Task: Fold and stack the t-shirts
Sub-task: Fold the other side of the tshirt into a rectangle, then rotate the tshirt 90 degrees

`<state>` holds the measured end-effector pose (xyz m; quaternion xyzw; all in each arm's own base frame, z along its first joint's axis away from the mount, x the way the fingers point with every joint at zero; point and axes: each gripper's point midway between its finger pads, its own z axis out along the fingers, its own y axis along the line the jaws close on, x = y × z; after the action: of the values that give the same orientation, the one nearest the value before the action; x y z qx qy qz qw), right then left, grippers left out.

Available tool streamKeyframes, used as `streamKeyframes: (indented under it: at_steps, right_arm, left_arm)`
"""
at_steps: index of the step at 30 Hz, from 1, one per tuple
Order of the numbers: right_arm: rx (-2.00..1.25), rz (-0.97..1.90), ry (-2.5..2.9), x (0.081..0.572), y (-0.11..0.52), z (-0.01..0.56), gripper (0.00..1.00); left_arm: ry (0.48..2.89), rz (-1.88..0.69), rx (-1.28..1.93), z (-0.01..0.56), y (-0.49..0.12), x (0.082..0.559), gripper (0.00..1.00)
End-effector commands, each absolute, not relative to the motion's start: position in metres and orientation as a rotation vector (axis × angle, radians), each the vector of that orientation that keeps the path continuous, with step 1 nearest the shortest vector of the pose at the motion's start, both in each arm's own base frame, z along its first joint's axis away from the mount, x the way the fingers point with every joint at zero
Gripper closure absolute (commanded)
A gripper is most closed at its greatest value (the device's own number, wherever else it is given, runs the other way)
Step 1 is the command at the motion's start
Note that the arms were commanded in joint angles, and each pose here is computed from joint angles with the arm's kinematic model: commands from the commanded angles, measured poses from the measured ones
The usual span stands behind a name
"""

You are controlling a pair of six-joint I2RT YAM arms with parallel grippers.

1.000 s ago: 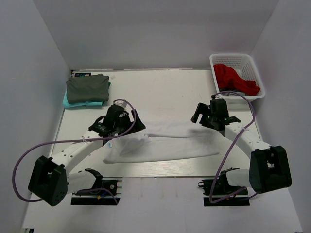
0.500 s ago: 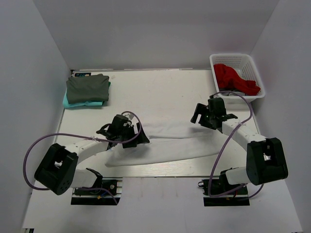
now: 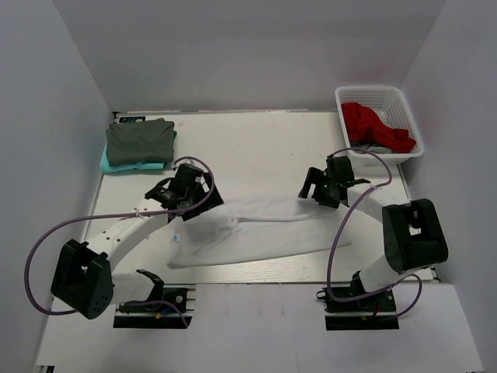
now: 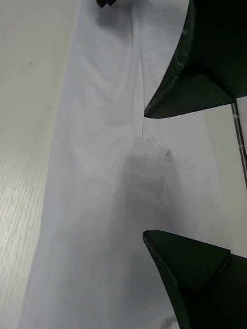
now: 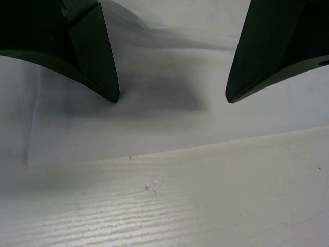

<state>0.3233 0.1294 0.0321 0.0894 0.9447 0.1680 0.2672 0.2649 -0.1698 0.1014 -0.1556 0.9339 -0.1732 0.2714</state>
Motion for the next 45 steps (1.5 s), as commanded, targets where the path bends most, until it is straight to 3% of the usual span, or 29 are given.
streamKeyframes:
  at_steps: [1, 5, 11, 13, 21, 22, 23, 25, 29, 30, 31, 33, 37, 41, 45]
  right_arm:
    - [0.250, 0.485, 2.586, 0.319, 0.135, 0.023, 0.10]
    - [0.278, 0.464, 2.606, 0.300, 0.128, 0.013, 0.10]
    - [0.271, 0.451, 2.628, 0.274, 0.123, 0.012, 0.10]
    - [0.242, 0.506, 2.617, 0.262, 0.129, 0.017, 0.10]
    - [0.204, 0.821, 2.711, 0.174, 0.170, 0.012, 0.10]
    - [0.169, 0.852, 2.710, 0.165, 0.176, 0.017, 0.10]
    - [0.137, 0.874, 2.729, 0.155, 0.182, 0.017, 0.10]
    - [0.079, 0.911, 2.750, 0.139, 0.195, 0.022, 0.10]
    - [-0.145, 1.042, 2.755, 0.121, 0.221, 0.027, 0.10]
    - [-0.161, 1.033, 2.778, 0.119, 0.224, 0.024, 0.10]
    - [-0.212, 1.030, 2.801, 0.111, 0.228, 0.020, 0.10]
    - [-0.274, 1.022, 2.812, 0.105, 0.234, 0.020, 0.10]
    - [-0.350, 0.989, 2.764, 0.108, 0.245, 0.032, 0.10]
    - [-0.368, 0.943, 2.744, 0.112, 0.250, 0.041, 0.10]
    - [-0.372, 0.905, 2.647, 0.131, 0.253, 0.065, 0.10]
  left_arm:
    - [2.618, -0.225, -0.599, 0.066, -0.137, 0.241, 0.00]
    - [2.675, -0.194, -0.662, 0.028, -0.136, 0.241, 0.00]
    - [2.744, -0.127, -0.607, -0.001, -0.152, 0.287, 0.00]
    - [2.747, -0.070, -0.587, -0.010, -0.152, 0.317, 0.00]
    - [2.697, -0.232, -0.217, -0.020, -0.240, 0.496, 0.00]
    - [2.562, -0.327, -0.161, 0.020, -0.263, 0.543, 0.00]
    - [2.600, -0.368, -0.144, -0.018, -0.275, 0.550, 0.00]
    - [2.447, -0.504, -0.096, -0.001, -0.301, 0.587, 0.00]
    - [2.250, -0.886, -0.109, -0.001, -0.352, 0.608, 0.00]
    - [2.186, -0.933, -0.110, 0.029, -0.360, 0.618, 0.00]
    - [2.241, -0.939, -0.146, -0.003, -0.361, 0.615, 0.00]
    - [2.236, -0.957, -0.150, -0.010, -0.364, 0.616, 0.00]
    - [2.128, -0.879, -0.218, 0.012, -0.351, 0.633, 0.00]
    - [2.056, -0.890, -0.152, 0.048, -0.355, 0.642, 0.00]
    - [1.917, -0.902, -0.060, 0.130, -0.357, 0.646, 0.00]
